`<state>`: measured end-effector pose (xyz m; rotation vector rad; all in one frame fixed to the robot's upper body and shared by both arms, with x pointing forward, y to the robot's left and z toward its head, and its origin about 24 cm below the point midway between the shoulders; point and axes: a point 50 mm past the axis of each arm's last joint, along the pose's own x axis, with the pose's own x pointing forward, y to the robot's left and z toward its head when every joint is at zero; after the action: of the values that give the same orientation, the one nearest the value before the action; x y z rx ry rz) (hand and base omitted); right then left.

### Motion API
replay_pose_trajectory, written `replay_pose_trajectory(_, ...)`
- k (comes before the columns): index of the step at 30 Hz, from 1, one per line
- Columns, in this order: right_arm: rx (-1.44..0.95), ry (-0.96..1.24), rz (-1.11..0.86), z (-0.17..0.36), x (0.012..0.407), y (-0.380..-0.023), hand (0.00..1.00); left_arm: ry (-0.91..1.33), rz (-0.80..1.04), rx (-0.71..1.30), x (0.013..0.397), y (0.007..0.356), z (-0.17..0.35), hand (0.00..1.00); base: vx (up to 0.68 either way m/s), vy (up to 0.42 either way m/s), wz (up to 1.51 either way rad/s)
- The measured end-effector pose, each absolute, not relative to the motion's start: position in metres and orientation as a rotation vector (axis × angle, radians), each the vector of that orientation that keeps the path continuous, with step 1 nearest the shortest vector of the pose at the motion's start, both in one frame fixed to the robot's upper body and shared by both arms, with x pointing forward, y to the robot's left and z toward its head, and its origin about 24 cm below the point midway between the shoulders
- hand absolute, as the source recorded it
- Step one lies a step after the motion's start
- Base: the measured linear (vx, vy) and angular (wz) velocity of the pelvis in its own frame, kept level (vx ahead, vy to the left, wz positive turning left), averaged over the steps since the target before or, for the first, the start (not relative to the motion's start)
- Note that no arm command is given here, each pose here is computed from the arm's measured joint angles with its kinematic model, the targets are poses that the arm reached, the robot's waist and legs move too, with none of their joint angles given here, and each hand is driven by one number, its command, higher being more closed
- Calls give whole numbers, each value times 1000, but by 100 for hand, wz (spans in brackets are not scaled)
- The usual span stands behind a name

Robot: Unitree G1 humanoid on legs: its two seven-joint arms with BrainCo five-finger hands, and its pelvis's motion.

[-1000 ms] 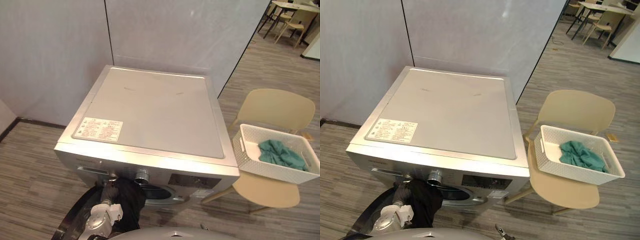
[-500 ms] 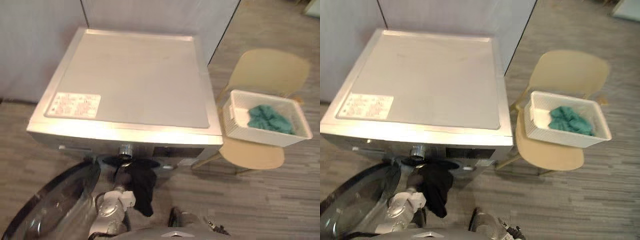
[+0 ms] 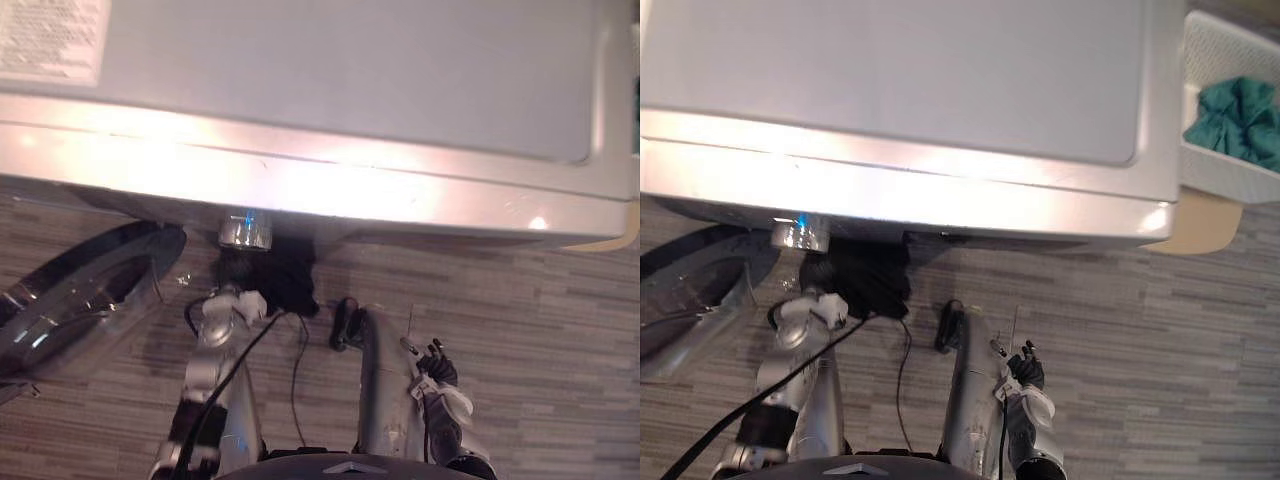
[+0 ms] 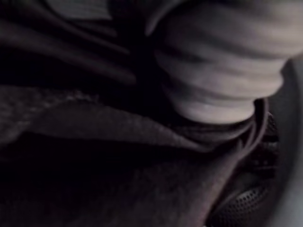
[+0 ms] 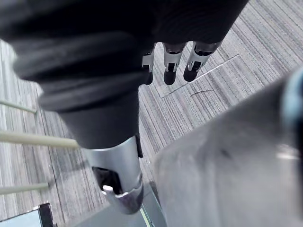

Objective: Pick up the laundry basket with both hands and put the clothes into the washing machine.

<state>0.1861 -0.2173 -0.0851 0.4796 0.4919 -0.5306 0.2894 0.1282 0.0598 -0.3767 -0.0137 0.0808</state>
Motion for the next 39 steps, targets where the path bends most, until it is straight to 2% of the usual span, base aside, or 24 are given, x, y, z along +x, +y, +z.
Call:
replay_pose_trajectory(8,500,316,-551,-53,219,-225,0,-160,150,-317,351,144,121,100,-83,17,-25)
replay_pose_trajectory(14,490,311,-549,-53,222,-226,0,-308,220,-310,387,189,200,100,-1,12,-26)
replay_pose_trajectory(18,489,345,-533,-59,220,-220,0,-369,224,-389,394,206,239,100,21,-2,-33)
replay_pose_trajectory(23,506,350,-532,-62,219,-218,0,-478,168,-458,399,204,308,100,-7,-2,-15)
replay_pose_trajectory(27,532,391,-520,-69,216,-215,0,-658,92,-483,384,195,371,100,-7,1,-11)
replay_pose_trajectory(35,562,412,-553,-74,213,-220,0,-637,15,-592,385,172,380,100,0,0,0)
replay_pose_trajectory(39,572,410,-566,-75,212,-221,0,-642,40,-645,384,168,382,100,-1,2,-1)
